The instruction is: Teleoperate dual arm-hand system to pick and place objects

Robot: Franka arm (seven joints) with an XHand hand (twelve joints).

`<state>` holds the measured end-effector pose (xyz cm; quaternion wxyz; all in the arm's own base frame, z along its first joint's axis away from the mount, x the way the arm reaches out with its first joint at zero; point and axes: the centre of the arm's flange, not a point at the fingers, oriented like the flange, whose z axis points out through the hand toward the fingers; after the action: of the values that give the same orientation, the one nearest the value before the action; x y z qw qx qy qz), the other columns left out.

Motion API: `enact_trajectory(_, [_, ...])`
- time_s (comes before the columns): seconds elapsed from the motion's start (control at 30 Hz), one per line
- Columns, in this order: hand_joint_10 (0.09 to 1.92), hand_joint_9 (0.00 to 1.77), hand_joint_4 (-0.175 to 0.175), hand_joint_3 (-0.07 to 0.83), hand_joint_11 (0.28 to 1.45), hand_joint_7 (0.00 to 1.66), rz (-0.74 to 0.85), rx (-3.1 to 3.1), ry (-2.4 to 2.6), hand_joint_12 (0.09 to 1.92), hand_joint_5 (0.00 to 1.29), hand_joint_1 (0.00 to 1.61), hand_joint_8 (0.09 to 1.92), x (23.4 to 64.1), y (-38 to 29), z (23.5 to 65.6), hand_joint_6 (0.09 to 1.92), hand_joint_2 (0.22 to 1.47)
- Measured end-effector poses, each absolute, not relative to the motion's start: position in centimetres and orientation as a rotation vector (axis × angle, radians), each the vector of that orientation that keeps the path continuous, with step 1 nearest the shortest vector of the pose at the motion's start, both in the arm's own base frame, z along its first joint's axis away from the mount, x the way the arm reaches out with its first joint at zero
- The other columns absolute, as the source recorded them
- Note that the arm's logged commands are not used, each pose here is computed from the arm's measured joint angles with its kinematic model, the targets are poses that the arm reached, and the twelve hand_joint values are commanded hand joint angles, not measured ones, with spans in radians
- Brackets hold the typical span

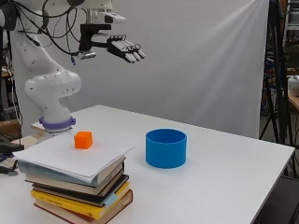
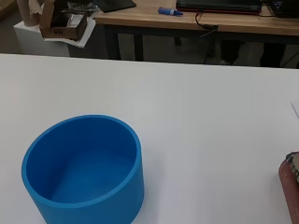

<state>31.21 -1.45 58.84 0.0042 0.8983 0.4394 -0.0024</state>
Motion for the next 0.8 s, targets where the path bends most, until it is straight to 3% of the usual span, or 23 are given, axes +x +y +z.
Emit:
enact_trajectory(0.3, [0.09,0.46,0.083,0.005,0.46,0.34,-0.087,2.903,1.295,0.09,0.28,0.32,0.09,36.4,-7.4,56.4,0.09,1.05])
enact_trajectory(0.47, [0.09,0.44,0.085,-0.006,0.47,0.27,0.077,2.941,1.087,0.09,0.2,0.32,0.09,39.2,-10.0,54.5,0.09,1.03])
enact_trajectory(0.6, [0.09,0.52,0.083,-0.002,0.54,0.37,0.179,2.962,0.93,0.09,0.21,0.3,0.09,39.2,-14.6,51.2,0.09,1.02])
enact_trajectory(0.8, [0.09,0.59,0.063,-0.002,0.57,0.46,0.169,2.995,0.804,0.09,0.26,0.28,0.09,37.5,-19.1,47.1,0.09,1.0])
